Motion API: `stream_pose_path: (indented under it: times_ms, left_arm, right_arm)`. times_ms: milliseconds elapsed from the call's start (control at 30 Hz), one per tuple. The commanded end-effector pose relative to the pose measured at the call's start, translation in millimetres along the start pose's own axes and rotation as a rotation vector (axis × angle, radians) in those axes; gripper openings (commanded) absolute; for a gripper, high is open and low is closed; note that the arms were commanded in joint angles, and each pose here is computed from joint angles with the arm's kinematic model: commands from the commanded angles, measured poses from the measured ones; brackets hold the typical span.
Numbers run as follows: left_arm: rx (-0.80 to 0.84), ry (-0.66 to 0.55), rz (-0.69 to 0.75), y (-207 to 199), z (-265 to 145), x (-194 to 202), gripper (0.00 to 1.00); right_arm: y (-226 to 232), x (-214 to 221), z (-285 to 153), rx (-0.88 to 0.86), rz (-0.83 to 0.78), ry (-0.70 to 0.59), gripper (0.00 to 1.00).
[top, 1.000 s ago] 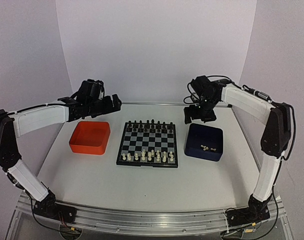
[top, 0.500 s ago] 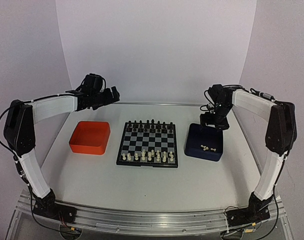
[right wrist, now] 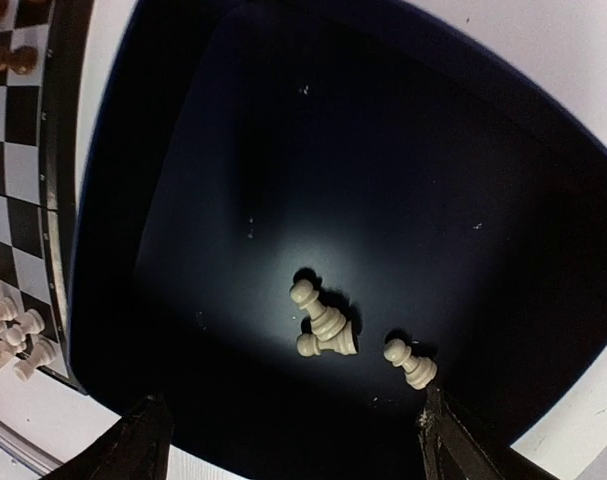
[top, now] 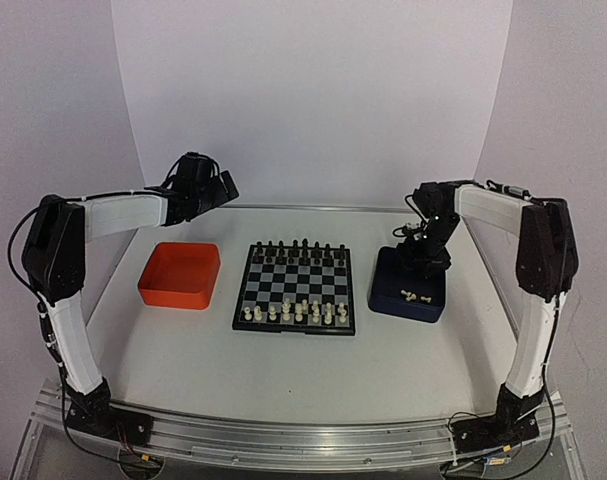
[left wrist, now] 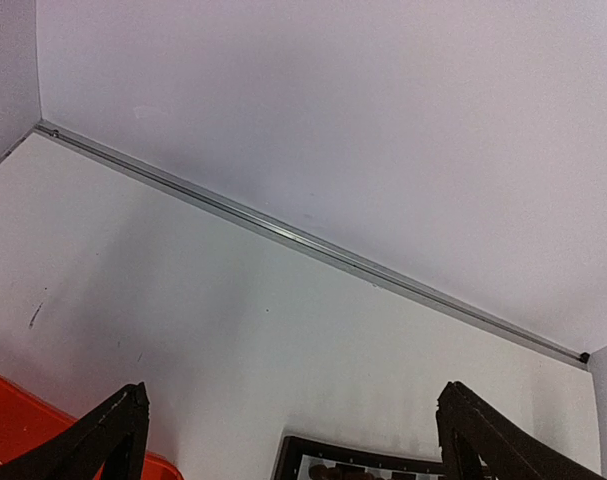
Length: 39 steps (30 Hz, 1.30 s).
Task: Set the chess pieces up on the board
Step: Pick up the chess piece from the storage box.
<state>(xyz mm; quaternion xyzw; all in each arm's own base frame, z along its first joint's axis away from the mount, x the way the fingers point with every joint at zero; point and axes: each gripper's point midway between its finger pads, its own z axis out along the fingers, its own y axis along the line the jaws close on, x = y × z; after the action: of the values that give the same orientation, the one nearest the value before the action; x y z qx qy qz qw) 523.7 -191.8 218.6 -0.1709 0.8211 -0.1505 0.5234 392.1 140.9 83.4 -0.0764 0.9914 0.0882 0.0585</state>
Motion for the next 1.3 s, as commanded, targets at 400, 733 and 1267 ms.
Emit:
stream_pose_path:
  times_ms: [400, 733, 1267]
  left_arm:
    - [-0.018, -0.057, 0.010, -18.8, 24.6, -26.1, 1.00]
    - [-0.021, -0.037, 0.025, -22.5, 34.1, -23.0, 1.00]
    - [-0.005, -0.044, 0.041, -27.1, 32.1, -27.5, 1.00]
  right_arm:
    - [3.2, 10.8, 41.0, -0.077, -0.290, 0.204, 0.58]
    - [-5.0, -2.2, 57.5, -0.047, -0.415, 0.217, 0.42]
    - [-12.2, 25.4, 63.3, -0.049, -0.441, 0.306, 0.32]
